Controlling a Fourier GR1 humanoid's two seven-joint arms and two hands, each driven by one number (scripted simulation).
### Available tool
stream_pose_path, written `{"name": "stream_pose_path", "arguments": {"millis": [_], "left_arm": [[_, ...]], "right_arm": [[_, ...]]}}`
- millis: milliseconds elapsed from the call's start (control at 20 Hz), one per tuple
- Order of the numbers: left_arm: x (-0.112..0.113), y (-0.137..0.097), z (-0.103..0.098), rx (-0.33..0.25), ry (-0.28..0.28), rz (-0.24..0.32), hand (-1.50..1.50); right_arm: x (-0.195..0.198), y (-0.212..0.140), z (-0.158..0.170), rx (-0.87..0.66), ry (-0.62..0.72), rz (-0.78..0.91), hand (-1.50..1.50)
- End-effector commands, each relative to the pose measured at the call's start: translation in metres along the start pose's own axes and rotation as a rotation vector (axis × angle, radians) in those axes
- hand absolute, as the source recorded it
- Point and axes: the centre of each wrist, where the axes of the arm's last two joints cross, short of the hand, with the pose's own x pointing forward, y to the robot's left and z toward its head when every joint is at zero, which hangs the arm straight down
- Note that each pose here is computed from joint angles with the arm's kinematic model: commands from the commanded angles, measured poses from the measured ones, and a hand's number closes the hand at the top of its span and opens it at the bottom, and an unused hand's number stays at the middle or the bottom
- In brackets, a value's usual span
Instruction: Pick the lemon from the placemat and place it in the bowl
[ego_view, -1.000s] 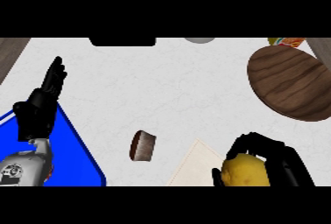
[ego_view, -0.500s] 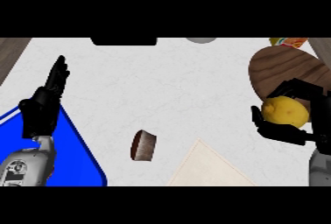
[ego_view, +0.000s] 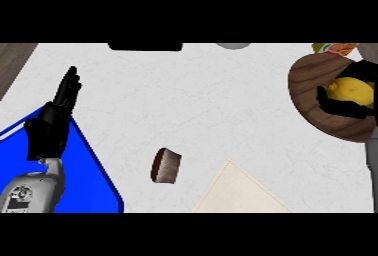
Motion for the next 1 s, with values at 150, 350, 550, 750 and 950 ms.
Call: {"name": "stream_pose_path", "arguments": {"millis": [150, 350, 550, 750, 950], "left_arm": [[0.015, 0.006, -0.004, -0.005, -0.028, -0.006, 0.0], [0.007, 0.0, -0.007, -0.03, -0.025, 0.014, 0.0], [0.017, -0.001, -0.019, -0.031, -0.029, 0.017, 0.0], [0.008, -0.008, -0.012, -0.022, -0.031, 0.019, 0.0], [0.014, -0.017, -0.012, -0.017, -0.015, 0.016, 0.0]], "right_arm": [[-0.06, 0.005, -0.028, -0.06, 0.013, 0.215, 1.5], [-0.07, 0.013, -0.047, -0.051, 0.083, 0.214, 1.5], [-0.08, 0.016, -0.05, 0.049, 0.193, 0.058, -1.5], [-0.087, 0.014, -0.05, 0.074, 0.144, -0.098, -1.5], [-0.097, 0.0, -0.05, 0.065, 0.093, -0.195, -1.5]]}}
